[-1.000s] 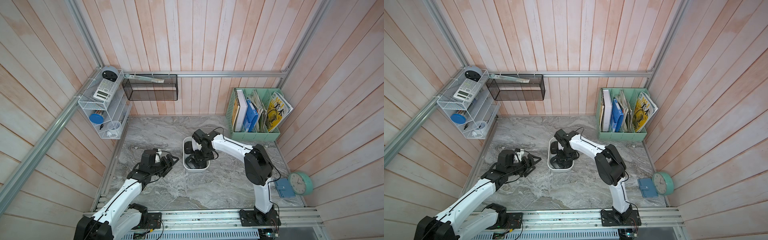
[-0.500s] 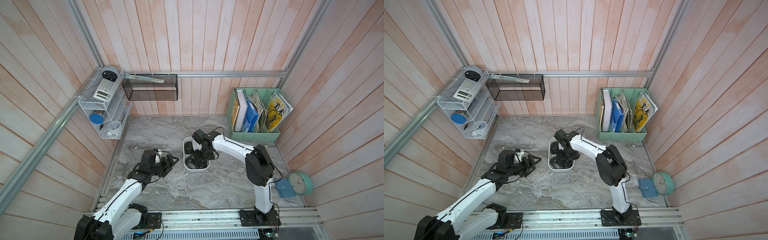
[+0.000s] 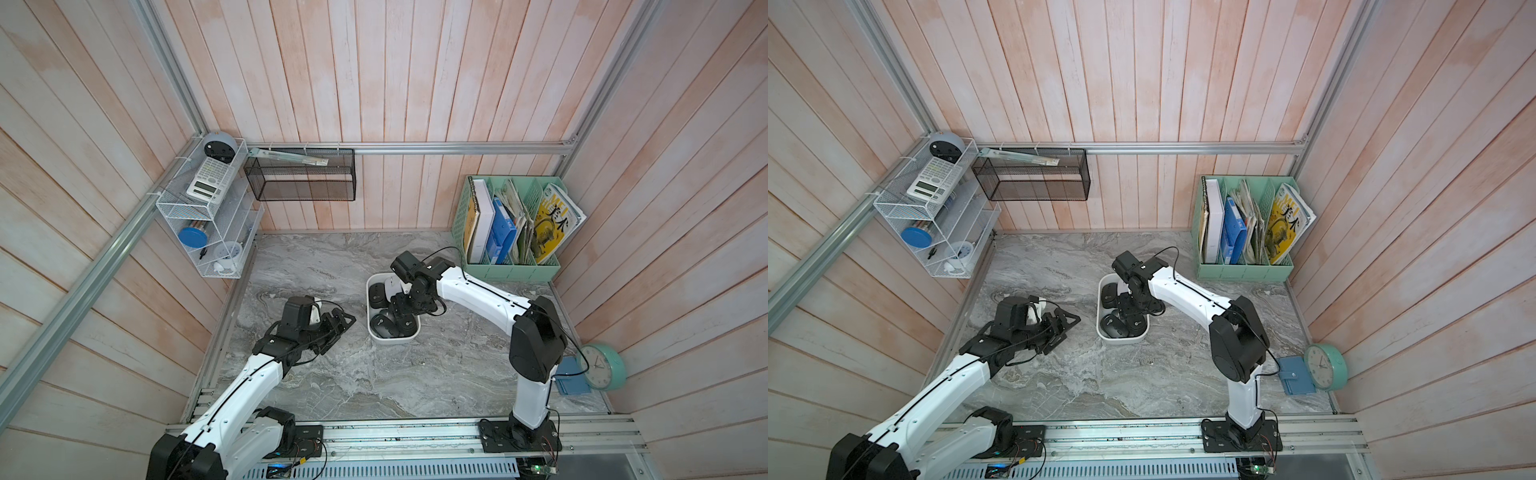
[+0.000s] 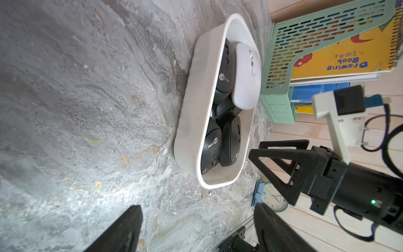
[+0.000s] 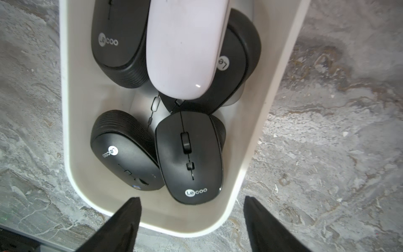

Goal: Put the mouse in the storage box
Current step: Place the mouse in the storage box, then reset both arms

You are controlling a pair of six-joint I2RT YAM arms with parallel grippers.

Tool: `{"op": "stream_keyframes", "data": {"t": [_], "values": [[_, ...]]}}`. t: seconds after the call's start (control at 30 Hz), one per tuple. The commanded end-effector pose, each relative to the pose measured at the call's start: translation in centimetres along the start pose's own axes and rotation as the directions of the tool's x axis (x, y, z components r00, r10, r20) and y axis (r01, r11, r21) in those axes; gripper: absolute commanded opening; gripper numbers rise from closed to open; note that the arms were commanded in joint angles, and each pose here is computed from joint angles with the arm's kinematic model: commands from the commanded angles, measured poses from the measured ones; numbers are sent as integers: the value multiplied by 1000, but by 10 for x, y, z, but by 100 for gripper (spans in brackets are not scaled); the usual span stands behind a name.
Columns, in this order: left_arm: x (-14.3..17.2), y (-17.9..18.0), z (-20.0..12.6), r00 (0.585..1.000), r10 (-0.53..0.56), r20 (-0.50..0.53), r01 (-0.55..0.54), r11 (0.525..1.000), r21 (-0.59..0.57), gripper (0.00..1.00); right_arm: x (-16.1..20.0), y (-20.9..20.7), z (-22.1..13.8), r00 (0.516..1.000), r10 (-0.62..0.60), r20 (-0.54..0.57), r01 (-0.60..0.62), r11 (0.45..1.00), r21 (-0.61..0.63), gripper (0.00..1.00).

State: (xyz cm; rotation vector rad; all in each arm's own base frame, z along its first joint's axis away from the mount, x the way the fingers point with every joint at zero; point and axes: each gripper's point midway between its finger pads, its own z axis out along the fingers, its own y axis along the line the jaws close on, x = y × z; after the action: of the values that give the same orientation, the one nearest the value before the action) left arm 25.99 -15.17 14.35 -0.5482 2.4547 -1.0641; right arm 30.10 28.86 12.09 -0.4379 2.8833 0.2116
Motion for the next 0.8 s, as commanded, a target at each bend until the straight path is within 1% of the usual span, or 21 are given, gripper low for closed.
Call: {"op": "stream_keyframes", "data": {"t": [0.0, 0.1, 0.2, 0.3, 0.33, 0.37, 0.4, 0.47, 0.53, 0.6, 0.7, 0.77], "values": [[-16, -2, -15, 994, 100, 52, -95, 991, -91, 86, -11, -15, -28, 997, 3, 81, -6, 999, 33, 81], [-30, -11, -29, 982, 168, 91, -154, 977, -145, 86, -23, -27, -46, 989, 24, 148, -29, 999, 32, 82], [-44, -19, -46, 962, 241, 129, -211, 956, -205, 86, -36, -46, -69, 969, 61, 239, -72, 997, 40, 82], [-62, -23, -64, 932, 307, 192, -246, 926, -286, 86, -50, -72, -101, 923, 107, 369, -144, 987, 74, 82], [-69, -24, -71, 919, 328, 221, -250, 915, -316, 87, -54, -83, -116, 891, 133, 434, -190, 978, 91, 82], [-76, -24, -79, 903, 348, 254, -251, 904, -346, 91, -58, -94, -129, 850, 143, 506, -230, 966, 114, 82], [-83, -24, -86, 887, 363, 285, -245, 893, -377, 100, -62, -101, -140, 809, 133, 573, -245, 962, 123, 83], [-98, -22, -102, 848, 393, 355, -217, 869, -444, 100, -64, -113, -164, 730, 122, 673, -267, 957, 116, 85], [-113, -17, -120, 805, 402, 436, -151, 850, -505, 100, -63, -132, -186, 646, 131, 752, -329, 937, 119, 88], [-122, -13, -133, 760, 418, 498, -107, 836, -538, 100, -62, -145, -194, 607, 132, 783, -359, 925, 123, 90], [-129, -13, -145, 703, 450, 551, -95, 827, -555, 100, -57, -161, -198, 604, 101, 790, -396, 899, 187, 90], [-129, -10, -148, 683, 455, 572, -89, 828, -554, 100, -55, -163, -195, 621, 65, 781, -377, 899, 225, 90]]}}
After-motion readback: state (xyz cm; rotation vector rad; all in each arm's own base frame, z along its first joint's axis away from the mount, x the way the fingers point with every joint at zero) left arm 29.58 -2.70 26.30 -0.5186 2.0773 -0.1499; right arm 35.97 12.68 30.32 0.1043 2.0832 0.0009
